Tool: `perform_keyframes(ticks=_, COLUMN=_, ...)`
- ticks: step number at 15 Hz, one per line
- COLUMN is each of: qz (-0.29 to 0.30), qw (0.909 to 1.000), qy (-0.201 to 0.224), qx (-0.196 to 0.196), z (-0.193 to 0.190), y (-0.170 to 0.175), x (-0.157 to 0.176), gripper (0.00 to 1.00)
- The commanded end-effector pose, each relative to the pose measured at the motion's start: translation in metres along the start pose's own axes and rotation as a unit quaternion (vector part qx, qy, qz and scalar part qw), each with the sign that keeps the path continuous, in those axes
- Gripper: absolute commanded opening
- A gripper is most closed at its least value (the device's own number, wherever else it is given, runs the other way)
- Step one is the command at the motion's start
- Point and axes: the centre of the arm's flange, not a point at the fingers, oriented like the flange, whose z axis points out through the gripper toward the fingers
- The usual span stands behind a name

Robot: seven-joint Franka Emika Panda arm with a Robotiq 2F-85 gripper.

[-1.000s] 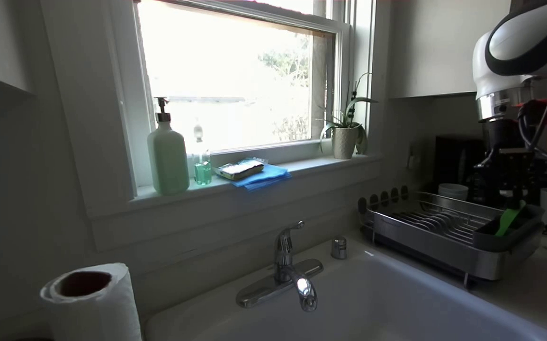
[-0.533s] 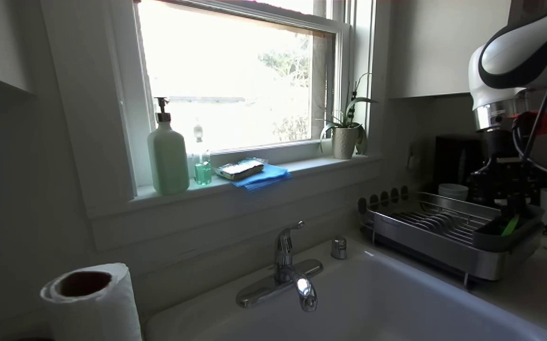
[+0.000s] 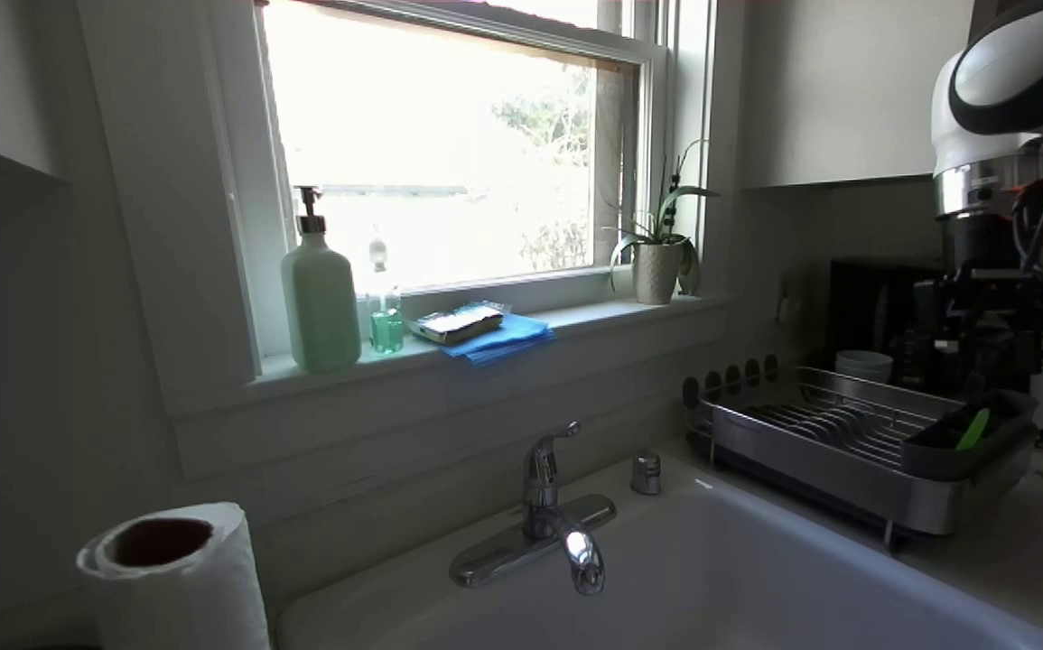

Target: Move the spoon to center of the utensil drying rack and move the green knife to the left compartment

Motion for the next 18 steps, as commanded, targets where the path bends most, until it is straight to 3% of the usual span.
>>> perform_keyframes(ticks=1, qz=-0.024, qw=0.998, qy=0.059, qx=0.003, z=-0.037, y=0.036, x=-0.019, gripper=1.0)
perform_keyframes(ticks=5, qz=-0.037, qw=0.9898, qy=0.137, qx=-0.004, z=-0.068, y=0.066, x=-0.034, gripper=1.0)
perform_keyframes(ticks=9, qz=-0.014, qw=0.9828, qy=0.183, qx=0.02, z=-0.099, y=0.088, x=-0.056, gripper=1.0)
perform_keyframes(ticks=12, qz=-0.008, qw=0.9821, qy=0.186, qx=0.029, z=-0.115, y=0.101, x=-0.071, gripper=1.0)
perform_keyframes(ticks=13, qz=-0.007, qw=0.9835, qy=0.179, qx=0.023, z=-0.114, y=0.091, x=-0.051, gripper=1.0)
perform_keyframes(ticks=18, qz=-0.005, qw=0.9823, qy=0.185, qx=0.03, z=-0.117, y=0.097, x=-0.062, gripper=1.0)
